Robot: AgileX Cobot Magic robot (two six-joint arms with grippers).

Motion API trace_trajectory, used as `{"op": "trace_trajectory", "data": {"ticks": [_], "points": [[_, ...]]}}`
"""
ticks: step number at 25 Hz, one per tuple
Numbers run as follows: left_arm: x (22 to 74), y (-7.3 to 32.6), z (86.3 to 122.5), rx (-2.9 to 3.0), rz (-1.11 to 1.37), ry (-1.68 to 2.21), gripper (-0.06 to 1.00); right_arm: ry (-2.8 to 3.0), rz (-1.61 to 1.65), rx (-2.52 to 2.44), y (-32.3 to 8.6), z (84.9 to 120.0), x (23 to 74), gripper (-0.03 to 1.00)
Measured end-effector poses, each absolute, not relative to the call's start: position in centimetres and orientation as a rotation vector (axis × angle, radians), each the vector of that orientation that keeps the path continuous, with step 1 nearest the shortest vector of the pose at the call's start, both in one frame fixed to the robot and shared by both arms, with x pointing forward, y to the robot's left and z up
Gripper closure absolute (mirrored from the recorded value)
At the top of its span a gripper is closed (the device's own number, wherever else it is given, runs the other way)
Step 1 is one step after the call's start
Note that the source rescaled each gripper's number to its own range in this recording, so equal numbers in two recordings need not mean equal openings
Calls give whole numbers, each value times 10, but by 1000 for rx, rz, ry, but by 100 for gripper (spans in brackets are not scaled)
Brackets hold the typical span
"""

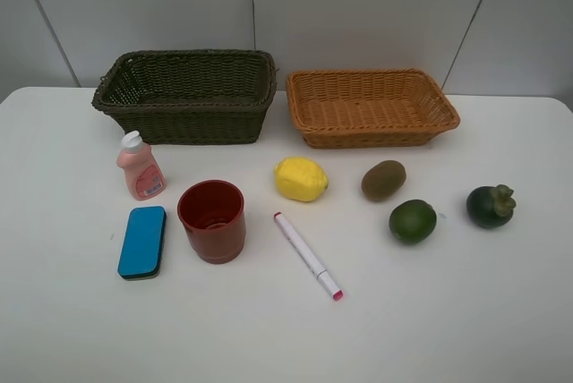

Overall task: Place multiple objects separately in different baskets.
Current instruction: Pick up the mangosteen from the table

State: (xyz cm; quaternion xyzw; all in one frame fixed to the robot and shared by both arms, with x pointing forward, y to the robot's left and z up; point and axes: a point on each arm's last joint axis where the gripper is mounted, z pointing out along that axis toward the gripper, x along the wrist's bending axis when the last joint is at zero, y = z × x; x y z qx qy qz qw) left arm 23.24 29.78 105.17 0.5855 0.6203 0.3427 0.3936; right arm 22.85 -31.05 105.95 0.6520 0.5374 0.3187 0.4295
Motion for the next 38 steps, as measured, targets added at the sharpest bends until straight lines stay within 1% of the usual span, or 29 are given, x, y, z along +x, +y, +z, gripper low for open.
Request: {"op": "trace_trajectory", "data": {"ticks": [38], "points": [[232,298,1052,1486,870,1574,-6,1341,795,1627,-310,1060,229,-3]]}}
